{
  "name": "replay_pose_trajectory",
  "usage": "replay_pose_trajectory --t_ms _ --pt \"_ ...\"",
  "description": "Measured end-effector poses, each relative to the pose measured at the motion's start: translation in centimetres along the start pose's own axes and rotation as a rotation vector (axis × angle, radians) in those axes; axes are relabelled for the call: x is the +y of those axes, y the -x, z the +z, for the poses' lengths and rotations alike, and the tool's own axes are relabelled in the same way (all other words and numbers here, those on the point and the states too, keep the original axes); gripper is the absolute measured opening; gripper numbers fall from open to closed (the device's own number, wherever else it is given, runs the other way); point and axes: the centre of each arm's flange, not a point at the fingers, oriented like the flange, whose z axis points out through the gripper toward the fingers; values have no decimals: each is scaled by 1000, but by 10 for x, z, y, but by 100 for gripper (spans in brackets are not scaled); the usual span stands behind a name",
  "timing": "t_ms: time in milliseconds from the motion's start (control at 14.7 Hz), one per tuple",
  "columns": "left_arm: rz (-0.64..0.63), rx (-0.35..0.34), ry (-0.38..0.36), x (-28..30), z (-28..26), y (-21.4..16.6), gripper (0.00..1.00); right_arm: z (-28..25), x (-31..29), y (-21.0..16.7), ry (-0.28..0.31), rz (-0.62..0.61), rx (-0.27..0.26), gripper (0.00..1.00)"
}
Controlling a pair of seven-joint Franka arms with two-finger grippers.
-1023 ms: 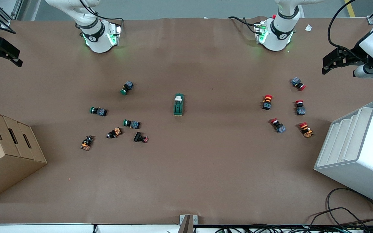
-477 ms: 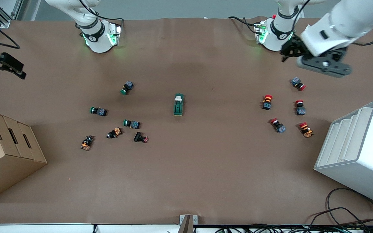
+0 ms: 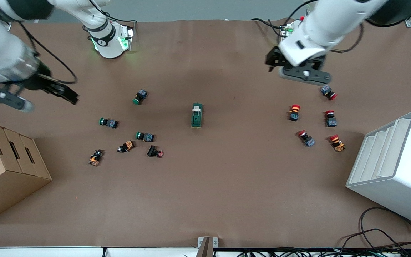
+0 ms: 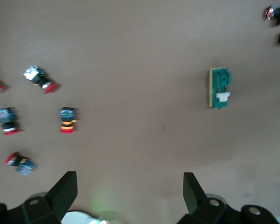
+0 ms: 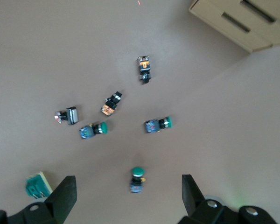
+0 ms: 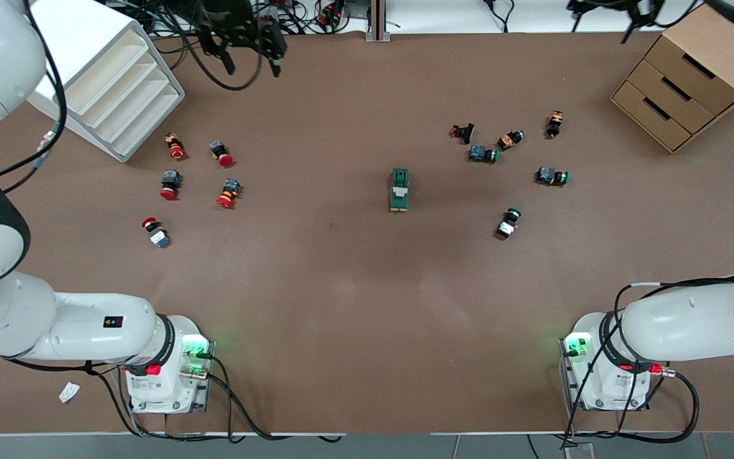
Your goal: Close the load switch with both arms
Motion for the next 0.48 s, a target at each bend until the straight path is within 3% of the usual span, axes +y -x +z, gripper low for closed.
replay_pose_trajectory --t_ms 477 --pt "-240 98 63 99 73 33 100 59 -81 3 46 323 -38 100"
